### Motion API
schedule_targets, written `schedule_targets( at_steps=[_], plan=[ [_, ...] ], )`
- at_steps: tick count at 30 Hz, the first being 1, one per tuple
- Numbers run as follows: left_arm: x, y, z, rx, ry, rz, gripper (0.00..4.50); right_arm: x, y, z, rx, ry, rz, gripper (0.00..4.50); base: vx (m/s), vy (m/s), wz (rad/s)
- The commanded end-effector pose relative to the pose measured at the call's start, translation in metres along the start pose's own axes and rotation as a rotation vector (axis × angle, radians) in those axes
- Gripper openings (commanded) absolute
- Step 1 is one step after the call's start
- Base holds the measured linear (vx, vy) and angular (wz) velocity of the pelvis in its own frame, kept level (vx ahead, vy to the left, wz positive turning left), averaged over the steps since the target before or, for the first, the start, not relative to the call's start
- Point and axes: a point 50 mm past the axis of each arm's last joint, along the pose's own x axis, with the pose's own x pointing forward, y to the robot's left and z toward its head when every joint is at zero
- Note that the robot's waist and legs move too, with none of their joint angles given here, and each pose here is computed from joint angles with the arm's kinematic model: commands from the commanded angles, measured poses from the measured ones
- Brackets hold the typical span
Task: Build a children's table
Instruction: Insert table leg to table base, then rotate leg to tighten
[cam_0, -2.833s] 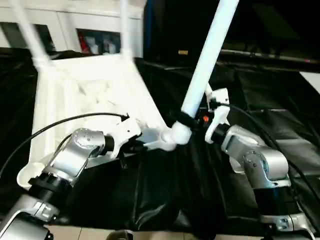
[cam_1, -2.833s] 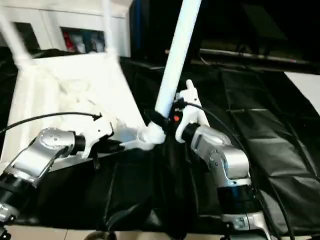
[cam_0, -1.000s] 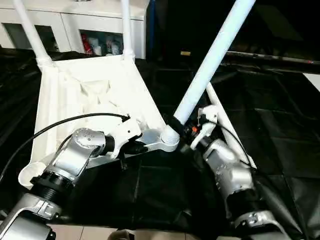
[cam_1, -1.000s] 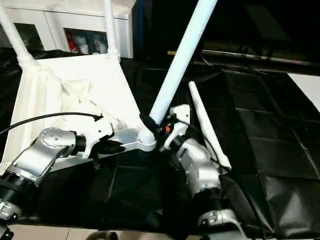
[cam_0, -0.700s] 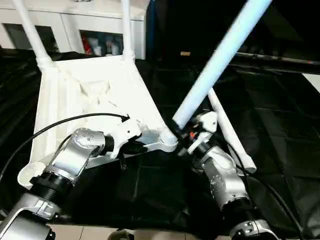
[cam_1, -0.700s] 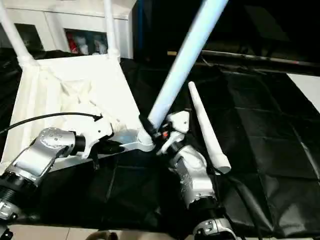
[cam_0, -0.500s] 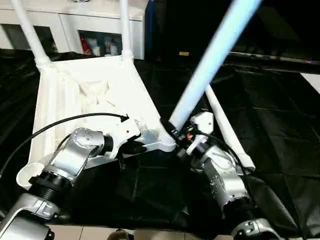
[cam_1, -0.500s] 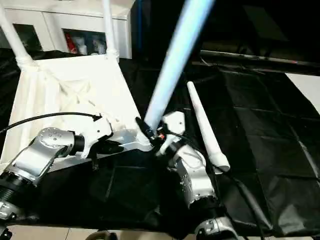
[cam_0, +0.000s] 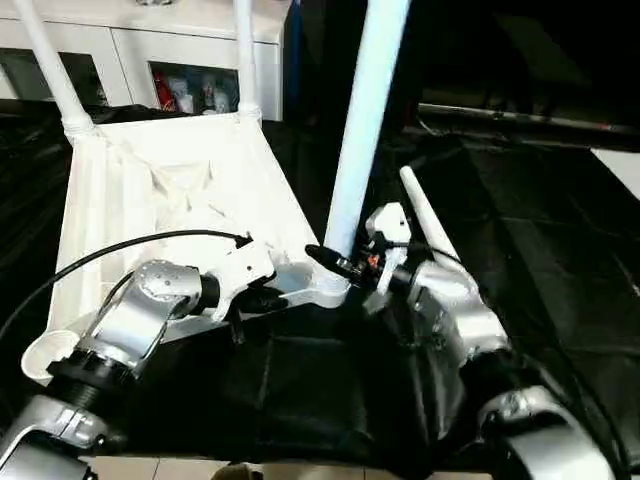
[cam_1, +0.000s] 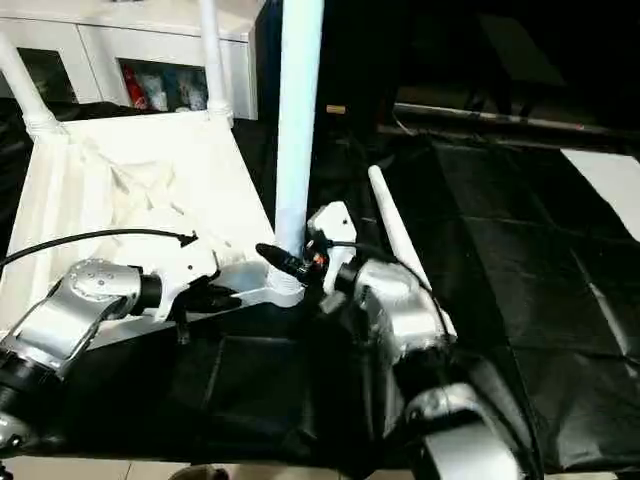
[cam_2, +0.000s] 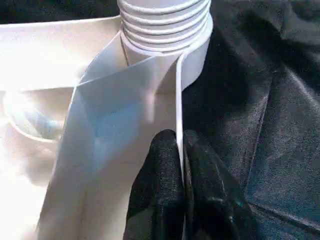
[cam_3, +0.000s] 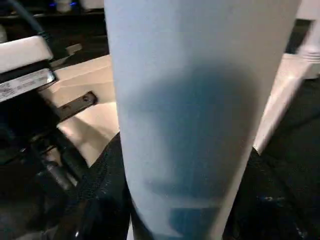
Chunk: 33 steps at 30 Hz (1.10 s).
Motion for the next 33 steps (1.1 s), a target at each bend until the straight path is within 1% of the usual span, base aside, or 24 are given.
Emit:
schedule_targets(
  at_steps=[1,3,5,9,11,12,13,14,15,16,17,18,19,20,21,24,25,27,28,30,32,33],
  plan=[
    [-0.005,0.0,0.016,0.085,-0.061,-0.024,0.0,-0.009,0.015,-0.045,0.121,0.204,0.091,1.89,0.0,0.0,0.0],
    [-0.009,-0.005,0.018,0.089,-0.075,-0.085,0.0,-0.013,0.016,-0.047,0.089,0.23,0.143,1.89,0.0,0.0,0.0],
    [-0.011,-0.008,0.019,0.085,-0.083,-0.127,0.0,-0.015,0.016,-0.048,0.077,0.242,0.158,1.89,0.0,0.0,0.0],
    [-0.013,-0.013,0.019,0.074,-0.088,-0.196,0.0,-0.017,0.015,-0.047,0.076,0.249,0.185,1.89,0.0,0.0,0.0],
    [-0.012,-0.011,0.019,0.077,-0.088,-0.187,0.0,-0.017,0.013,-0.047,0.071,0.252,0.173,1.89,0.0,0.0,0.0],
    [-0.011,-0.007,0.019,0.071,-0.077,-0.147,0.0,-0.017,0.012,-0.047,0.072,0.253,0.149,1.89,0.0,0.0,0.0],
    [-0.011,-0.007,0.019,0.071,-0.077,-0.147,0.0,-0.017,0.012,-0.047,0.072,0.253,0.149,1.89,0.0,0.0,0.0],
    [-0.007,0.001,0.018,0.049,-0.066,-0.061,0.0,-0.016,0.007,-0.048,0.073,0.253,0.072,1.89,0.0,0.0,0.0],
    [-0.007,0.001,0.018,0.049,-0.066,-0.061,0.0,-0.016,0.007,-0.048,0.073,0.253,0.072,1.89,0.0,0.0,0.0],
    [-0.003,0.009,0.018,0.011,-0.073,0.023,0.0,-0.014,0.0,-0.05,0.082,0.25,-0.046,1.89,0.0,0.0,0.0],
    [0.0,0.012,0.019,-0.01,-0.08,0.057,0.0,-0.012,-0.003,-0.051,0.089,0.248,-0.109,1.89,0.0,0.0,0.0],
    [0.003,0.016,0.021,-0.035,-0.09,0.101,0.0,-0.011,-0.008,-0.053,0.111,0.254,-0.221,1.89,0.0,0.0,0.0],
    [0.003,0.017,0.021,-0.038,-0.09,0.105,0.0,-0.011,-0.008,-0.053,0.113,0.254,-0.231,1.89,0.0,0.0,0.0],
    [0.005,0.019,0.022,-0.051,-0.092,0.124,0.0,-0.01,-0.01,-0.054,0.124,0.253,-0.278,1.89,-0.051,0.016,-0.17],
    [0.009,0.021,0.023,-0.072,-0.092,0.154,0.0,-0.008,-0.013,-0.055,0.15,0.252,-0.363,1.89,-0.054,0.025,-0.21],
    [0.015,0.026,0.025,-0.115,-0.088,0.207,0.0,-0.003,-0.016,-0.056,0.21,0.254,-0.471,1.88,-0.036,0.017,-0.13],
    [0.021,0.03,0.028,-0.155,-0.096,0.255,0.0,0.001,-0.017,-0.055,0.231,0.255,-0.537,1.88,0.0,0.0,0.0],
    [0.028,0.033,0.032,-0.197,-0.104,0.299,0.0,0.006,-0.018,-0.054,0.252,0.256,-0.597,1.88,-0.026,0.02,-0.06],
    [0.035,0.037,0.036,-0.253,-0.109,0.356,0.0,0.011,-0.018,-0.052,0.255,0.26,-0.649,1.88,-0.052,0.041,-0.11],
    [0.049,0.04,0.044,-0.361,-0.11,0.449,0.0,0.023,-0.016,-0.048,0.301,0.255,-0.738,1.88,-0.025,0.025,-0.05],
    [0.059,0.04,0.053,-0.415,-0.116,0.502,0.0,0.029,-0.014,-0.047,0.311,0.276,-0.795,1.88,-0.025,0.025,-0.05],
    [0.062,0.039,0.056,-0.417,-0.12,0.515,0.0,0.031,-0.013,-0.046,0.315,0.281,-0.808,1.88,-0.053,0.044,-0.07]
  ],
)
